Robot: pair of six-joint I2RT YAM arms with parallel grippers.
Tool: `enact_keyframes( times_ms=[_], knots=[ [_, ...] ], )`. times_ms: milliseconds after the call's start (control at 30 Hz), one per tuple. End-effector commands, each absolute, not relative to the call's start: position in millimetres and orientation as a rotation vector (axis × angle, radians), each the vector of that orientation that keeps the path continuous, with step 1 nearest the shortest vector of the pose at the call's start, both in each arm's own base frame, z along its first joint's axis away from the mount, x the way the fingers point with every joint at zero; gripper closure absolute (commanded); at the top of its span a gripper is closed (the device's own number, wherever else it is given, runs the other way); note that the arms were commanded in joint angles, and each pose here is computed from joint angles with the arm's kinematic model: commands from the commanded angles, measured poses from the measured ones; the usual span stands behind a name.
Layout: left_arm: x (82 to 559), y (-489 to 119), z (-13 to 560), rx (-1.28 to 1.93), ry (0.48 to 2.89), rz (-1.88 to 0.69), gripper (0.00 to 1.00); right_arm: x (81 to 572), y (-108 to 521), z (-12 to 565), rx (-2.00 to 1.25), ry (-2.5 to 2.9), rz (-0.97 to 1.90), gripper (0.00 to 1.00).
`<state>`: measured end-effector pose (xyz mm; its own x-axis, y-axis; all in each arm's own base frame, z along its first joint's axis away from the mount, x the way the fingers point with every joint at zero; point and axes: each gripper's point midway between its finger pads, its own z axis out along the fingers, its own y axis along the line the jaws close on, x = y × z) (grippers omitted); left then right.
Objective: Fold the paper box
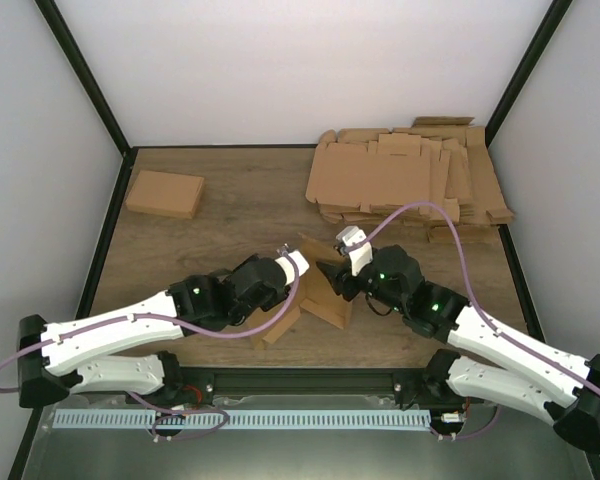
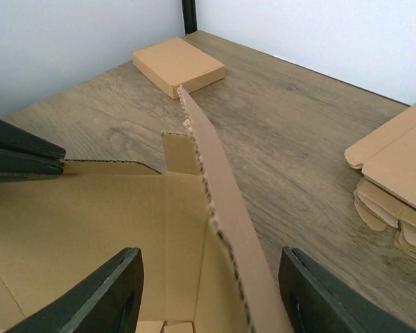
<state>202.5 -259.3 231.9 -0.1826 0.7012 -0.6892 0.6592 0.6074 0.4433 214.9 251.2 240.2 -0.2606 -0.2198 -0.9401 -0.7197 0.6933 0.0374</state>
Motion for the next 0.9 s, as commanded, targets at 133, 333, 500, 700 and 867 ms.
enact_keyframes(
  times_ms=[133, 333, 500, 700, 867],
  knots=[
    [212, -253, 236, 1.134, 1.848, 0.215, 0.96, 214, 250, 257, -0.708, 1.881, 0.616, 0.39],
    [218, -249, 239, 1.152, 1.794, 0.263, 0.96, 221, 242, 264, -0.693, 1.876, 0.656, 0.39],
    [230, -245, 242, 1.144, 1.813, 0.25, 0.96, 220, 246, 275, -0.725, 1.85, 0.716, 0.39],
    [237, -247, 243, 1.159, 1.815, 0.269, 0.96, 224, 245, 281, -0.708, 1.837, 0.726, 0.39],
    [237, -247, 240, 1.169, 1.811, 0.281, 0.96, 229, 241, 291, -0.674, 1.809, 0.731, 0.38]
  ],
)
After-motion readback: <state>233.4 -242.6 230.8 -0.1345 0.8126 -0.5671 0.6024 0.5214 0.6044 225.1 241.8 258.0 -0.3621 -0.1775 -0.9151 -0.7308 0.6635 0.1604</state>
